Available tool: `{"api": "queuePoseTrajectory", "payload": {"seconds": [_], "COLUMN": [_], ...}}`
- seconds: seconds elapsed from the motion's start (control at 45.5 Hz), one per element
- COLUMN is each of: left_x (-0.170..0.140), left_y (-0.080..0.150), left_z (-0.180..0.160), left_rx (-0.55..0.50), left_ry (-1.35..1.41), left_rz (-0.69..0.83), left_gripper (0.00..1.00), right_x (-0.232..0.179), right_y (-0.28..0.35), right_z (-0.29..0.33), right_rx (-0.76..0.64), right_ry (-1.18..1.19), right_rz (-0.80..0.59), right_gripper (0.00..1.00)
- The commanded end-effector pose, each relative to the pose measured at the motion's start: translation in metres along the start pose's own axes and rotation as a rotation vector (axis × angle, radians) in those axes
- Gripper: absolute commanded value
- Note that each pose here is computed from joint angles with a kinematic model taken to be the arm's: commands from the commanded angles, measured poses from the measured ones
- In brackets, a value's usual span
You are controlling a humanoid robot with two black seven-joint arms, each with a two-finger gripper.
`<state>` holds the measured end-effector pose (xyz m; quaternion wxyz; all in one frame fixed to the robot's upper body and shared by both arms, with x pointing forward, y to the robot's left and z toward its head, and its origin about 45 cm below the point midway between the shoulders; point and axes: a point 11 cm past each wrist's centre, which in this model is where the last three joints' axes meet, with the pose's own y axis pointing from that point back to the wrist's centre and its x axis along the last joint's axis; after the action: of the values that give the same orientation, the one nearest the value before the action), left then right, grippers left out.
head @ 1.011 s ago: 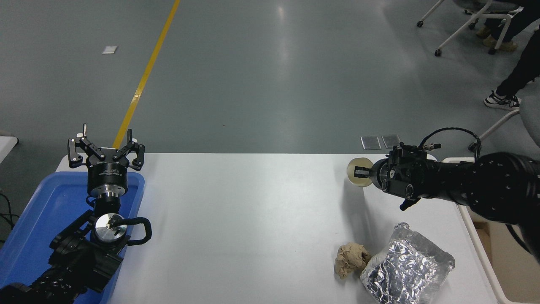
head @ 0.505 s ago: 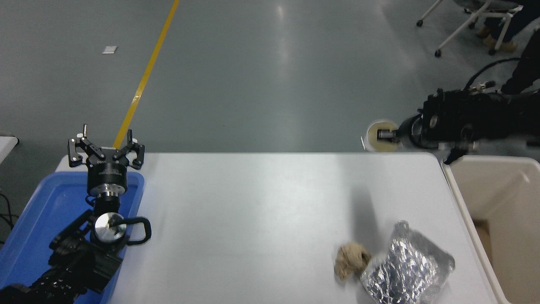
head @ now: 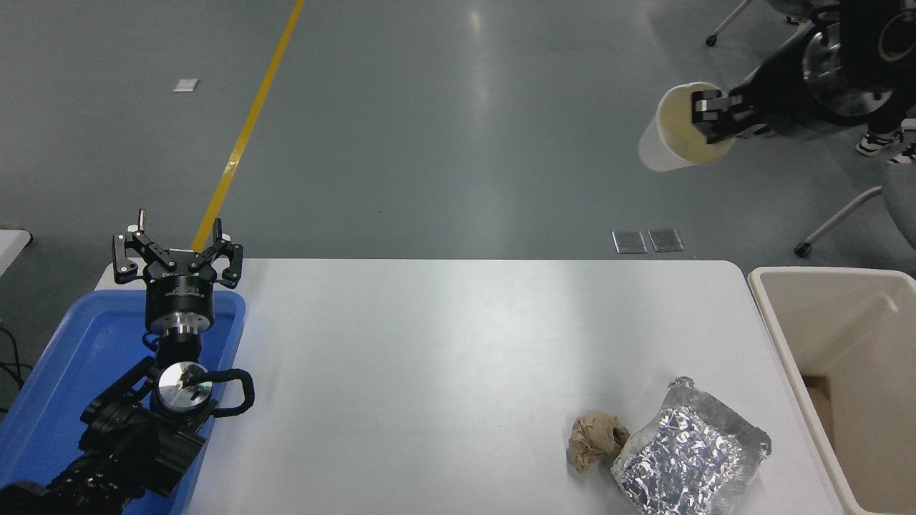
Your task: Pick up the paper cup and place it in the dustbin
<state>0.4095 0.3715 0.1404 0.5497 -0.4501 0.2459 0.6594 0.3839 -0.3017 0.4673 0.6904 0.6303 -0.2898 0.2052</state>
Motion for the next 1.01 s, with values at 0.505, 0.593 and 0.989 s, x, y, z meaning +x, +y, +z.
{"api": "queuePoseTrajectory", "payload": {"seconds": [0.505, 0.593, 0.989], "left_x": [0.0, 0.0, 0.0], "left_y": [0.0, 0.0, 0.0], "left_z": [0.0, 0.001, -0.001], "left_rx": [-0.002, -0.003, -0.001], "left_ry": [0.0, 0.0, 0.002], "left_rz": [0.0, 0.002, 0.002], "left_gripper": [0.99, 0.99, 0.99], "right_x": [-0.11, -0.156, -0.298], "right_y": [-0.036, -0.051, -0.145], "right_z": [0.39, 0.413, 0.386], "right_rx": [-0.579, -0.659, -0.753], "right_ry": [-0.48, -0.496, -0.527], "right_rz": [0.147, 0.147, 0.062], "right_gripper": [0.0, 0.0, 0.0]}}
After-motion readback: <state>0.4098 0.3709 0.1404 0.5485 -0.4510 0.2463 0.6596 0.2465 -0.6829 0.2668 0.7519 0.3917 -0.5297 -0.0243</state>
